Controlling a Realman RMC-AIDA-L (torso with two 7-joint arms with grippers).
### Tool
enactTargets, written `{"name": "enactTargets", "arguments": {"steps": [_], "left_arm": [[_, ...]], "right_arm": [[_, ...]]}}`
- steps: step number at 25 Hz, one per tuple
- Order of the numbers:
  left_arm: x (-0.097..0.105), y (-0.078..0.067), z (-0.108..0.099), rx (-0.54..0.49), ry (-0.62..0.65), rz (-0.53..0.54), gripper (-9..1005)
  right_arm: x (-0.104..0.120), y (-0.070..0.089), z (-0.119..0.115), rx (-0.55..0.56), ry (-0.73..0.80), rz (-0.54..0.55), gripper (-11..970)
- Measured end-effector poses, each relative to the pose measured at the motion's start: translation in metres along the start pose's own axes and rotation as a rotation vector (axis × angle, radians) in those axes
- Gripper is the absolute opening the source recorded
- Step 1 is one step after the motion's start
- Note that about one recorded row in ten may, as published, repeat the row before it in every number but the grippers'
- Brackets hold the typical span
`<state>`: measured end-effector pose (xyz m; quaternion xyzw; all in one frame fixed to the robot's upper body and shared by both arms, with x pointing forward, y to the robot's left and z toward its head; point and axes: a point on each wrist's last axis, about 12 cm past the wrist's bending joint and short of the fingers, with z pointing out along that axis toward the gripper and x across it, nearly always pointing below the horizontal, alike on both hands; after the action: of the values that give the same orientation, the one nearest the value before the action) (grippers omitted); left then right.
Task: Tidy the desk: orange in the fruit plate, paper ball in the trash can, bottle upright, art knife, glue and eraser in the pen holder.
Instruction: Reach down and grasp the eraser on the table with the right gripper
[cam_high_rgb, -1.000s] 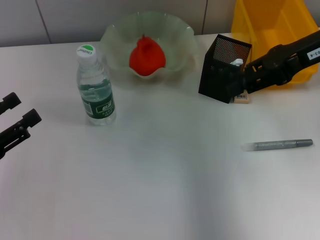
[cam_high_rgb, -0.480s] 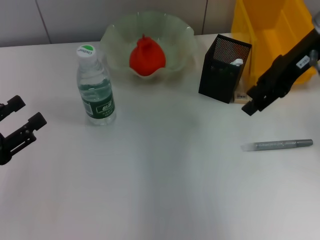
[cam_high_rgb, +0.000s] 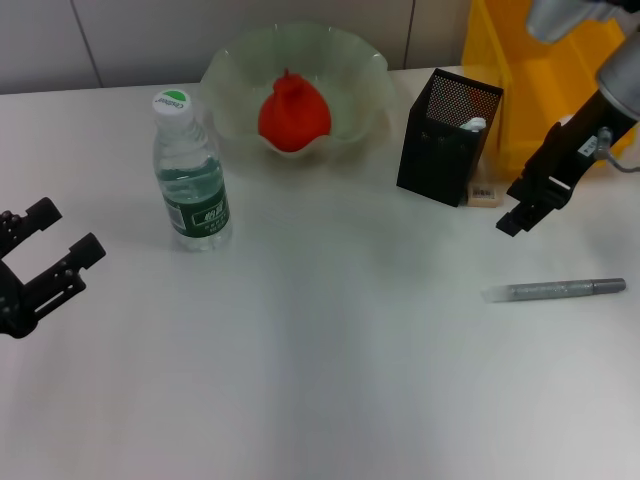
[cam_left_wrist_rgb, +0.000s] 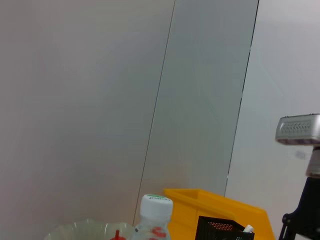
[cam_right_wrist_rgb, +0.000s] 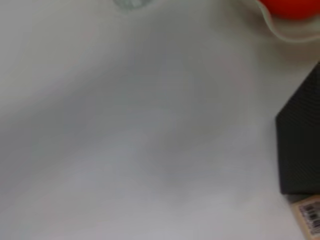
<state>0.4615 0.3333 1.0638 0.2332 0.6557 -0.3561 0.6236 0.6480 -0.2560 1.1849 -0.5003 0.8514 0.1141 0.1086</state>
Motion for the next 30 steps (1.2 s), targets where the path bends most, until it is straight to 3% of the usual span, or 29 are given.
{"name": "enactTargets", "arguments": {"steps": [20,30], "left_arm": [[0.000,0.000,0.005,0.012,-0.007,-0.003,739],[-0.002,0.001,0.007,0.019,-0.009,-0.001,739]], "right_arm": [[-0.004,-0.017,0.024,0.149,0.003,0.004,570],[-0.001,-0.017,0.037,0.179,-0.007,0.003,569]]}}
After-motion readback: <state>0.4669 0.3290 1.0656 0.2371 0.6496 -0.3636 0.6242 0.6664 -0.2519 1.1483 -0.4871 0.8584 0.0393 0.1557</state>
